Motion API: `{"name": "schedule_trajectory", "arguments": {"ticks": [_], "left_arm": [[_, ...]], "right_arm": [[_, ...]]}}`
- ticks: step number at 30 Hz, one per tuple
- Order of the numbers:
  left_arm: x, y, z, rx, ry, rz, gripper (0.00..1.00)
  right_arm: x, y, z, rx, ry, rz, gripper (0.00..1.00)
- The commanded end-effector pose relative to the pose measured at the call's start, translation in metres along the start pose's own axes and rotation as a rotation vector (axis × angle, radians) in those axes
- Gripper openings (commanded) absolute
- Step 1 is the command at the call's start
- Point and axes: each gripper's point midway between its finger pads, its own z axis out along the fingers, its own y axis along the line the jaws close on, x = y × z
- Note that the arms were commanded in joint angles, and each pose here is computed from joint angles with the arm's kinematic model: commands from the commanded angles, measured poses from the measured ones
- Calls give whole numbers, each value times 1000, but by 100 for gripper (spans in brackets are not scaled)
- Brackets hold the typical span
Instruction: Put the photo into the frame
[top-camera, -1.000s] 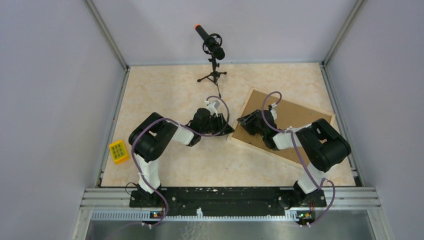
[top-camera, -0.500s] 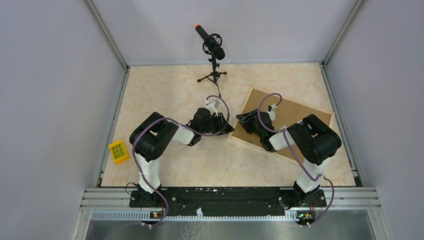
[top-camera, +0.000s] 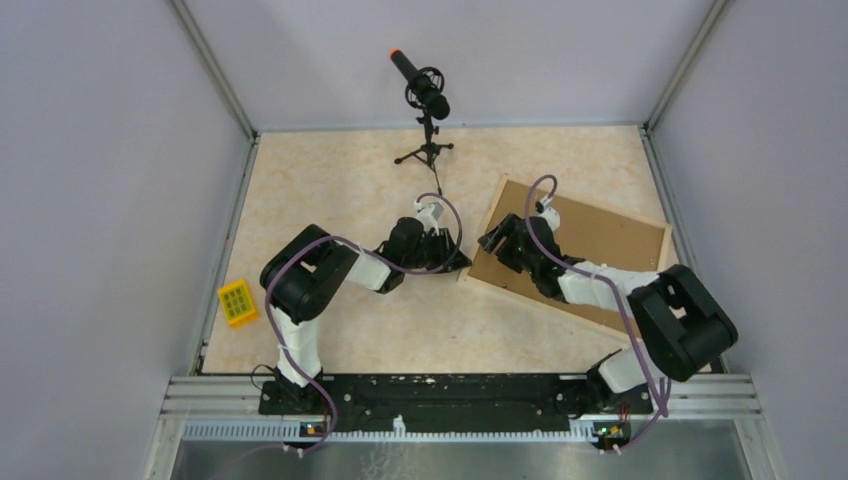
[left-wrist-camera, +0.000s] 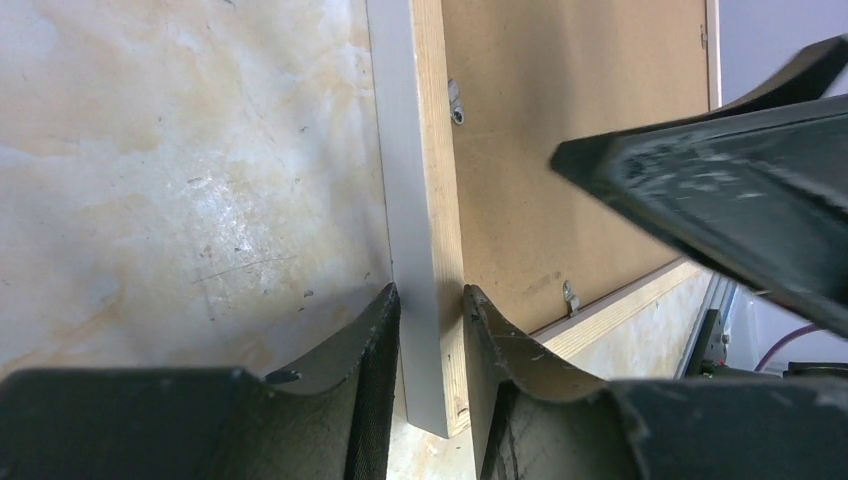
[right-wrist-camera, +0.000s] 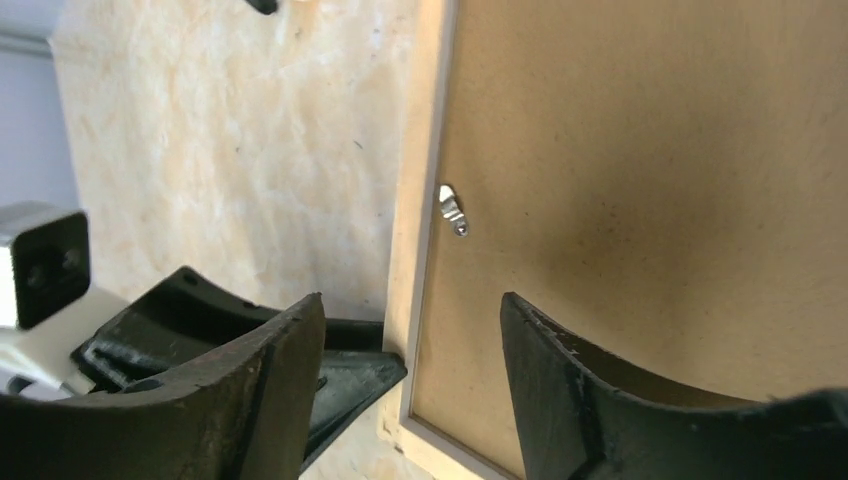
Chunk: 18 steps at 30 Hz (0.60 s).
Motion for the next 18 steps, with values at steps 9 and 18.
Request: {"name": "schedule_trajectory", "arguments": {"ticks": [9, 18], "left_arm": [[28, -1, -2, 16, 105, -16, 37], [29, 1, -1, 11, 117, -20, 37]], "right_arm": [[-28, 1, 5, 117, 271, -400, 63], [-9, 1, 44, -53, 321, -312, 51]]}}
